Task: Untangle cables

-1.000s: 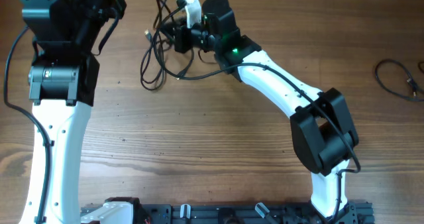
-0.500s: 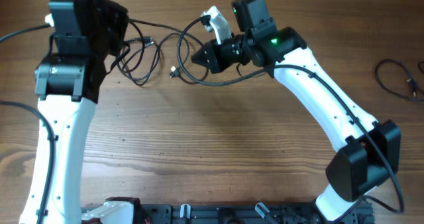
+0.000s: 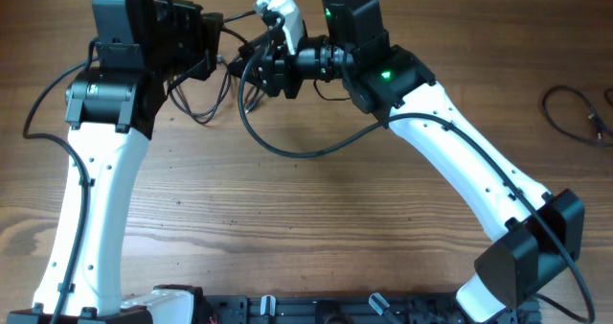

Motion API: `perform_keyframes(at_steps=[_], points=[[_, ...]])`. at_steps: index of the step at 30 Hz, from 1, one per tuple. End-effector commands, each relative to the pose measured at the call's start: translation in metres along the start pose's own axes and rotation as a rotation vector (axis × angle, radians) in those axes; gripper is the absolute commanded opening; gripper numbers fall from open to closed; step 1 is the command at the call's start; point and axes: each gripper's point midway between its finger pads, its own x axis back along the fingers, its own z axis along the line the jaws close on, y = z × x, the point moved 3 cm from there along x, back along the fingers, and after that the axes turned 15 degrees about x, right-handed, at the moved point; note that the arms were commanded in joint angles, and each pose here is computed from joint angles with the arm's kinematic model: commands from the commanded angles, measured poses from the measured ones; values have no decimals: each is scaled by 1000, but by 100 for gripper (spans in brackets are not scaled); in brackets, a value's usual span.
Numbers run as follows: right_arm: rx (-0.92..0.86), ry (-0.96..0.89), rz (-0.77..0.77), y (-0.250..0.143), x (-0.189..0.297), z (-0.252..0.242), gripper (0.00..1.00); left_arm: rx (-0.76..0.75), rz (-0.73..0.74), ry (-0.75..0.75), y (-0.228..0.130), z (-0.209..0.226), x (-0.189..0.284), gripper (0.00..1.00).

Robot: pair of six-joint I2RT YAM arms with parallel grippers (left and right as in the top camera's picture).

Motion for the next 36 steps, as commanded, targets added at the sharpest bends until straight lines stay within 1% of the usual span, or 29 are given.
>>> perform_keyframes(at_steps=[1,2,5,9,10,12,16,21,23,24,25,26,27,28,29,30,31,32,34,36], points=[[28,-98,-2,6,4,-10,54,10,62,8,-11,0,2,4],[29,-94,-4,6,3,-10,54,-2,44,3,-8,-1,2,4],[39,-44,-24,14,8,1,54,-16,-123,15,16,4,3,4],[71,-72,-40,22,22,-4,55,-13,-134,26,18,7,3,4],[61,-90,-31,19,24,-9,57,-13,-133,26,18,7,3,4],[44,-173,21,7,24,-23,58,-12,-80,39,10,9,2,4],[28,-148,55,-9,10,-25,59,-9,22,63,-4,12,2,4],[31,-116,72,-19,-8,-19,58,-7,71,75,-11,14,2,5],[17,-136,84,-25,-12,-25,47,-6,110,84,-17,15,3,6],[12,-143,89,-28,-14,-28,32,-6,120,86,-18,16,3,7],[10,-149,91,-29,-14,-29,13,-6,119,86,-18,16,3,12],[-7,-166,93,-29,-14,-31,4,-7,106,83,-16,15,3,21],[-36,-193,95,-30,-13,-35,4,-16,76,76,-12,14,2,29],[-77,-237,102,-32,-11,-41,4,-52,40,67,-6,13,2,42],[-99,-250,110,-35,-10,-43,4,-116,-44,62,6,13,2,66],[-112,-250,123,-38,-9,-44,4,-135,-127,75,18,16,3,84],[-136,-255,133,-41,-7,-45,4,-132,-201,89,29,19,5,98],[-234,-309,155,-50,2,-56,4,-131,-267,100,39,21,8,100],[-350,-373,159,-59,22,-77,4,-135,-388,115,56,24,14,100],[-413,-443,156,-61,52,-102,4,-138,-446,128,63,27,18,100]])
